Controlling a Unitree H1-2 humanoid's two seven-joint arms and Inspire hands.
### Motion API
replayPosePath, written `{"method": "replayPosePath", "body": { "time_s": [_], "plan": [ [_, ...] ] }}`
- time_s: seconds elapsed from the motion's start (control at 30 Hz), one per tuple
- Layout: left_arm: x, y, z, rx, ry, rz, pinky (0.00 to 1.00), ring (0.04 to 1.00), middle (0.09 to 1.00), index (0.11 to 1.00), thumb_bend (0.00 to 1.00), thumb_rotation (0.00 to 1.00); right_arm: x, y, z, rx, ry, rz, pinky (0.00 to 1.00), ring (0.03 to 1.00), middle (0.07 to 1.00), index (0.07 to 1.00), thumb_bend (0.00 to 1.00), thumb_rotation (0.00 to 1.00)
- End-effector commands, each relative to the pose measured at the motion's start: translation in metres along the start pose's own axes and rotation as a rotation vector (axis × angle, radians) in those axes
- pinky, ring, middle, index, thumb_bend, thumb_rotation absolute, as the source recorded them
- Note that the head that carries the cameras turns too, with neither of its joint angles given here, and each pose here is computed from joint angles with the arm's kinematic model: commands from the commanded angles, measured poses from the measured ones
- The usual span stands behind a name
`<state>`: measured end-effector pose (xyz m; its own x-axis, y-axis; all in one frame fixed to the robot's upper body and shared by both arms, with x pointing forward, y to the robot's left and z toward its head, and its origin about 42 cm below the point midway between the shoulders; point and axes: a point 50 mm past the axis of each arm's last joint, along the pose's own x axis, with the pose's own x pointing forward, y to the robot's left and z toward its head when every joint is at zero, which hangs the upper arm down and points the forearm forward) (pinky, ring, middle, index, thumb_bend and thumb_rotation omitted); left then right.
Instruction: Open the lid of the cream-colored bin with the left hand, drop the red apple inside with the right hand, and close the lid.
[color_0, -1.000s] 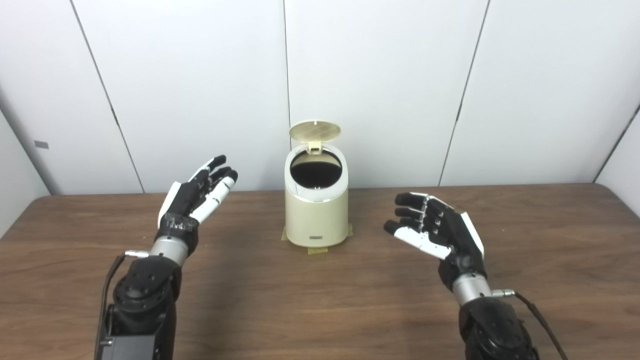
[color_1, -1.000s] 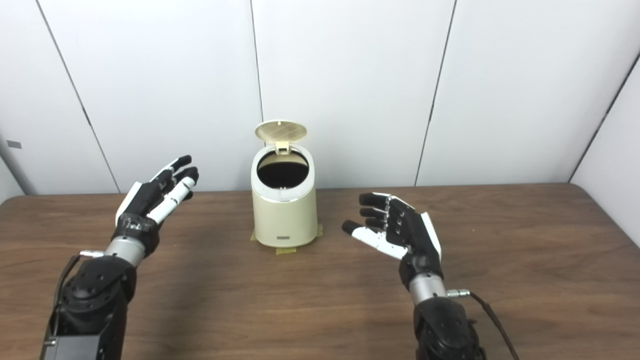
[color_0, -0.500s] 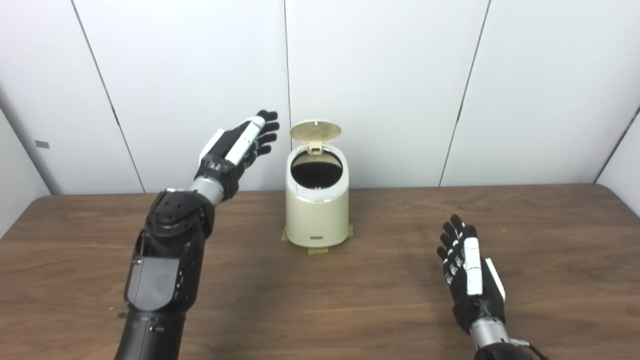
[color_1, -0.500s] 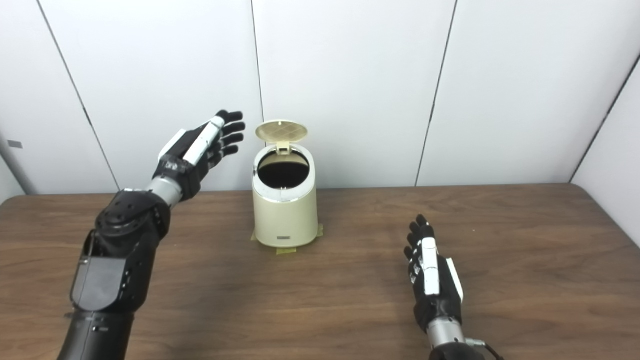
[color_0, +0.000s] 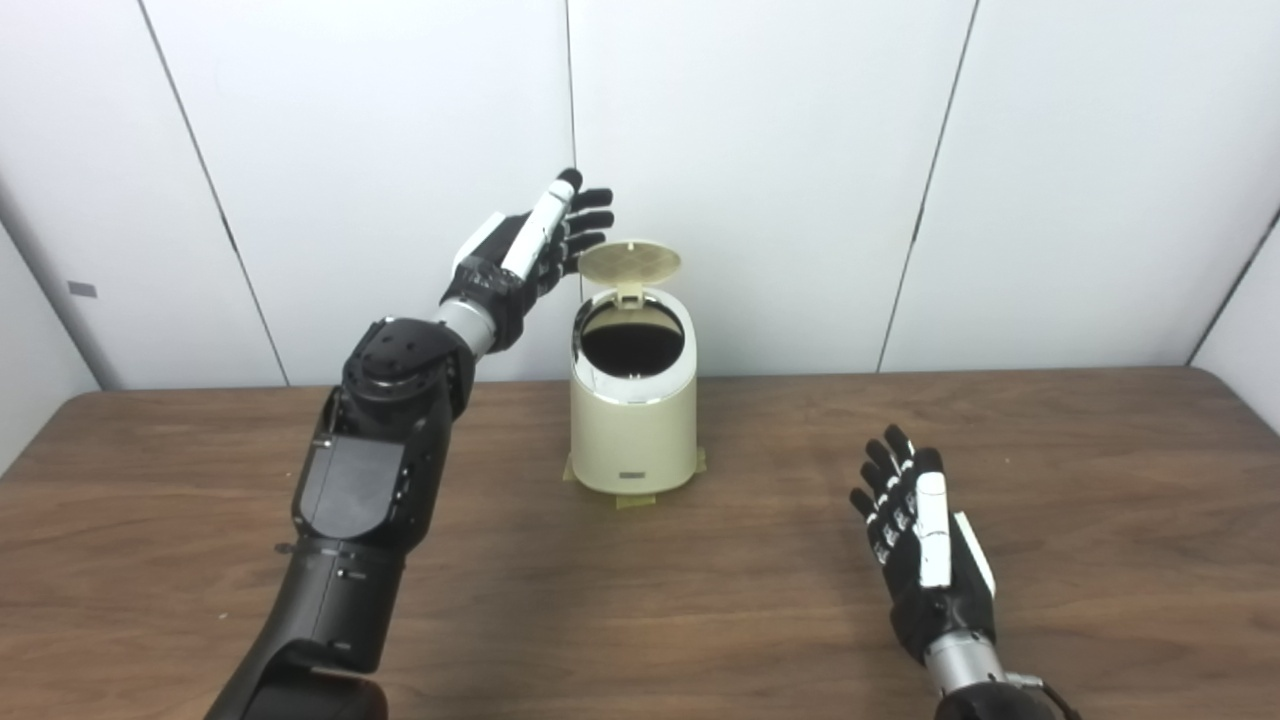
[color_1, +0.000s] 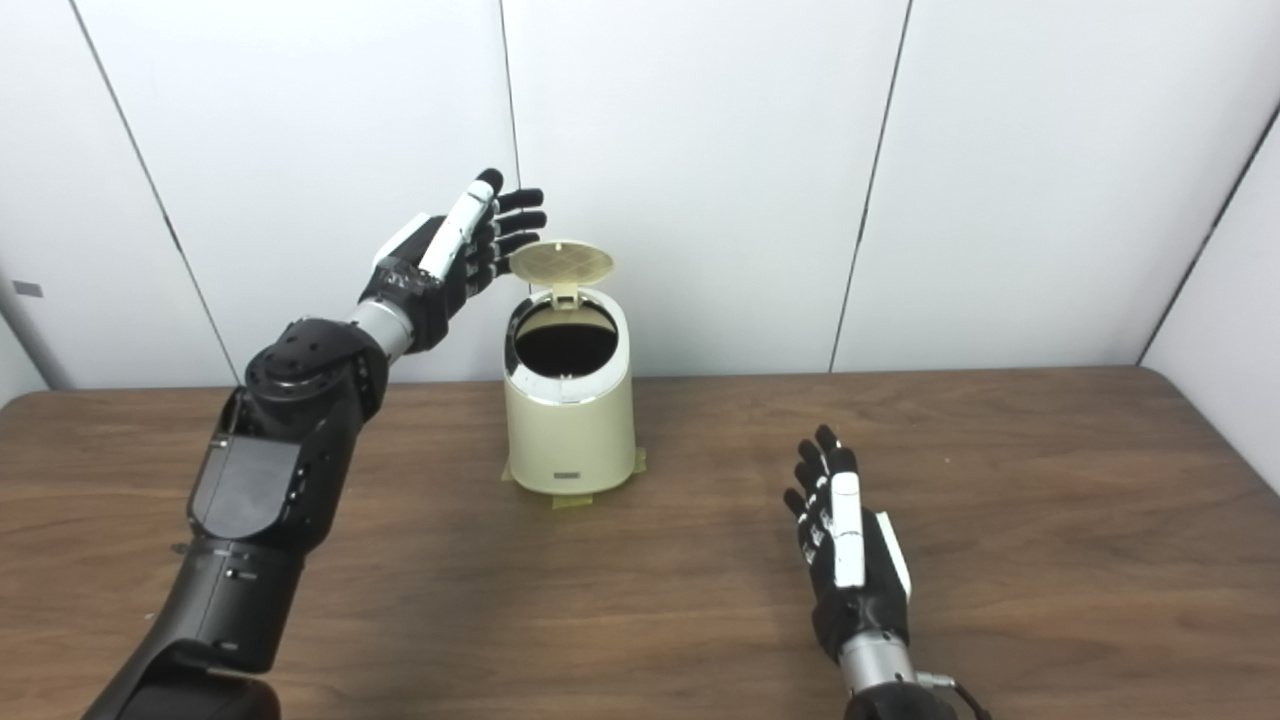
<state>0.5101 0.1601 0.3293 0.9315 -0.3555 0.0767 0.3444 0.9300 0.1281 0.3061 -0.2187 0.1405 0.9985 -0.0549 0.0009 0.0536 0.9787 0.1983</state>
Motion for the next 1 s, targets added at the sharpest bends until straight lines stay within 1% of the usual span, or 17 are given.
{"method": "replayPosePath", "body": {
  "time_s": [0.0, 0.07, 0.2, 0.37, 0.53, 0.63, 0.73, 0.83, 0.97],
  "plan": [
    [0.0113, 0.0002, 0.0545, 0.067, -0.151, -0.008, 0.92, 0.878, 0.844, 0.839, 0.45, 1.0, 0.0059, 0.0072, 0.0187, 0.0, -0.072, 0.028, 0.94, 0.976, 0.957, 1.0, 0.57, 1.0],
    [0.0115, -0.0003, 0.0559, 0.095, -0.153, -0.013, 0.92, 0.875, 0.84, 0.835, 0.45, 1.0, 0.0058, 0.0086, 0.0189, -0.004, -0.066, 0.028, 0.93, 0.972, 0.951, 1.0, 0.57, 1.0],
    [0.0126, -0.0016, 0.0582, 0.16, -0.152, -0.021, 0.92, 0.855, 0.798, 0.816, 0.44, 1.0, 0.0062, 0.0103, 0.0189, -0.006, -0.056, 0.028, 0.91, 0.959, 0.939, 1.0, 0.57, 1.0],
    [0.0145, -0.0026, 0.0601, 0.25, -0.174, -0.038, 0.92, 0.846, 0.762, 0.79, 0.45, 1.0, 0.0069, 0.011, 0.0179, -0.007, -0.043, 0.024, 0.9, 0.952, 0.932, 1.0, 0.57, 1.0],
    [0.0157, -0.0035, 0.0626, 0.337, -0.199, -0.053, 0.91, 0.826, 0.745, 0.767, 0.44, 1.0, 0.0076, 0.0115, 0.0171, -0.009, -0.047, 0.018, 0.87, 0.94, 0.923, 1.0, 0.56, 1.0],
    [0.0164, -0.0032, 0.0637, 0.4, -0.216, -0.064, 0.92, 0.806, 0.724, 0.747, 0.42, 1.0, 0.0079, 0.0117, 0.0168, -0.008, -0.055, 0.009, 0.86, 0.929, 0.912, 1.0, 0.56, 1.0],
    [0.0174, -0.0026, 0.0627, 0.469, -0.225, -0.064, 0.93, 0.793, 0.709, 0.732, 0.42, 1.0, 0.0082, 0.0119, 0.0167, -0.004, -0.058, 0.005, 0.85, 0.922, 0.904, 1.0, 0.56, 1.0],
    [0.0169, -0.0035, 0.0612, 0.533, -0.226, -0.058, 0.92, 0.793, 0.713, 0.722, 0.42, 1.0, 0.0082, 0.0125, 0.0172, -0.008, -0.058, 0.009, 0.84, 0.91, 0.9, 0.997, 0.56, 1.0],
    [0.0166, -0.0045, 0.0599, 0.6, -0.219, -0.036, 0.99, 0.803, 0.708, 0.698, 0.43, 1.0, 0.0093, 0.0129, 0.0173, -0.017, -0.059, 0.011, 0.83, 0.9, 0.894, 0.987, 0.56, 1.0]
  ]
}}
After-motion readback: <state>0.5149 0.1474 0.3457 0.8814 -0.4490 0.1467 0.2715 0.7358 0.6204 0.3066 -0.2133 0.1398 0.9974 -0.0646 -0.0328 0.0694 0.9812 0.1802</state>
